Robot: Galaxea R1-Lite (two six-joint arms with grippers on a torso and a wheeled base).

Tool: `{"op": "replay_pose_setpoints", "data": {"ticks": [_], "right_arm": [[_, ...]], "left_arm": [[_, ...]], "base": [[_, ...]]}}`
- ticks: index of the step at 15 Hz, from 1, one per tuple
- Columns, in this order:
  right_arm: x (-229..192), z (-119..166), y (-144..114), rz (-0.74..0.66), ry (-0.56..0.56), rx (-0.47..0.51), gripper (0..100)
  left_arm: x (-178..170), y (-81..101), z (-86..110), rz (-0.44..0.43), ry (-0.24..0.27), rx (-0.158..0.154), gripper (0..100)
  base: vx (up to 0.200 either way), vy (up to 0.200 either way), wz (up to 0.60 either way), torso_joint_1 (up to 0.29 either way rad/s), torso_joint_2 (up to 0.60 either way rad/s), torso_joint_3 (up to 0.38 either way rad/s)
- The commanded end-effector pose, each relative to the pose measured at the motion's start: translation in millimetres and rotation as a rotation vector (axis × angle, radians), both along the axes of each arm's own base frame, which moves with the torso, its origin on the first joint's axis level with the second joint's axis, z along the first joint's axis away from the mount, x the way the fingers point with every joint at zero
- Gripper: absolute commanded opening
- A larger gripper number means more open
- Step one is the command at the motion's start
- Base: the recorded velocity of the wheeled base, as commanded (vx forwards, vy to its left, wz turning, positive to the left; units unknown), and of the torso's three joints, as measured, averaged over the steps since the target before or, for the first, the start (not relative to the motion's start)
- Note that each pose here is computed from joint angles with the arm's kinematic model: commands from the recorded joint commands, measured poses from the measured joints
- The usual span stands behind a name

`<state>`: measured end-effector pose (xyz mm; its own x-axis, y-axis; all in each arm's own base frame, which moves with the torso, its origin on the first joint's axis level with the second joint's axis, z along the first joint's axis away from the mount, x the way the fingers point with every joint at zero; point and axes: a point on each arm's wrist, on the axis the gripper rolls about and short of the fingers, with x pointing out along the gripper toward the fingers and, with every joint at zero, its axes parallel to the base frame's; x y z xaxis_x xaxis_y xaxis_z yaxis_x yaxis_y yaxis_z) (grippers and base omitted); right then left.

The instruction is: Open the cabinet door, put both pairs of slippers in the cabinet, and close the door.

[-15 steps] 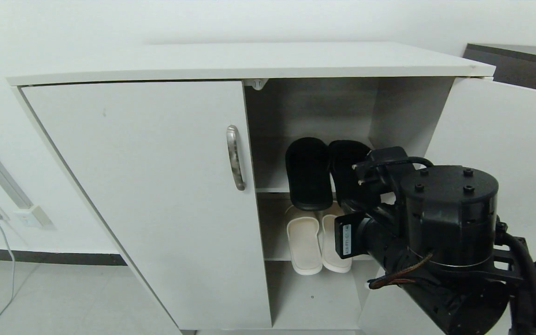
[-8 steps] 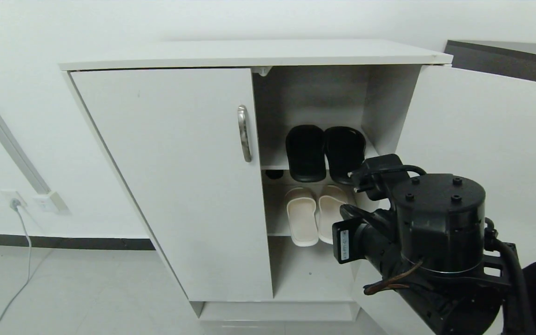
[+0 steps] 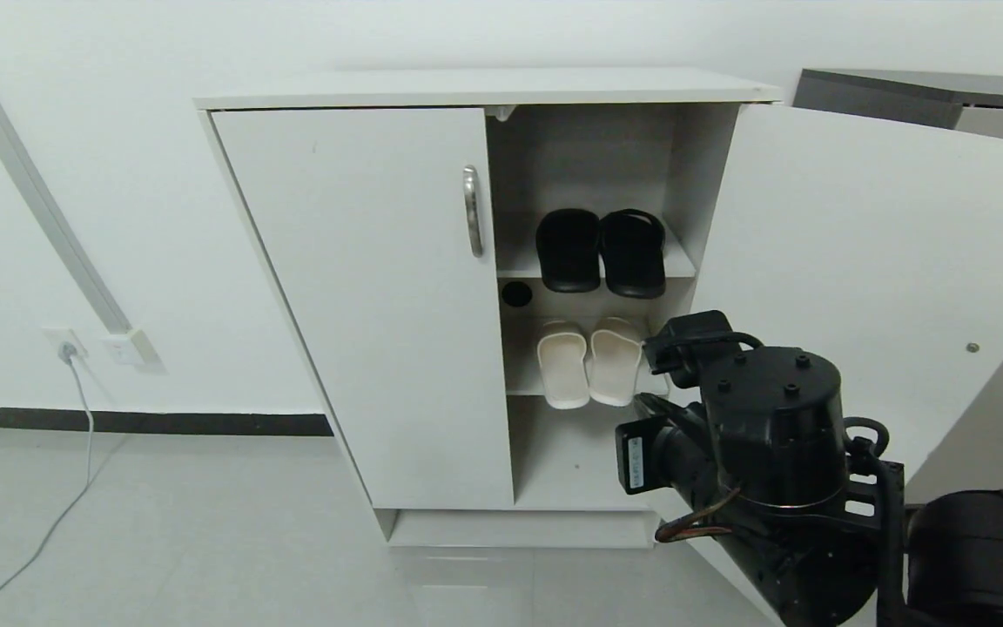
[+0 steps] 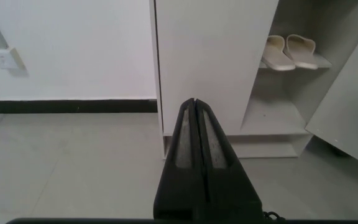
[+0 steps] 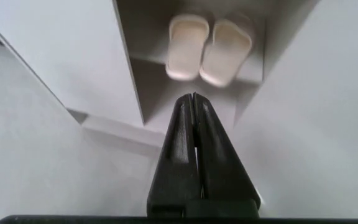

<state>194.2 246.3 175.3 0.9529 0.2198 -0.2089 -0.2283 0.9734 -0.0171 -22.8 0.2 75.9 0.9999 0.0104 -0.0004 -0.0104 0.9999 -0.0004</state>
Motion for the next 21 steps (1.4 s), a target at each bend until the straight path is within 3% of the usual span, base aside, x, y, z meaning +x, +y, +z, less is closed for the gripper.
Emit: {"op": "replay_pose_setpoints", "data": {"ticks": [1,21], "right_arm": [[4.7,-7.8,-0.6,-0.001,0.018,-0.018,0],[9.6,-16.1,-4.2,-0.013,0.036,-0.043,0]], "left_arm": [[0.0,0.0,0.0,0.000,0.000,-0.001,0],[0.0,0.0,0.0,0.000,0.000,0.000,0]], "base": [[0.000,0.000,0.00,0.000,0.00,0.000],[0.000,0.000,0.00,0.000,0.00,0.000]]}}
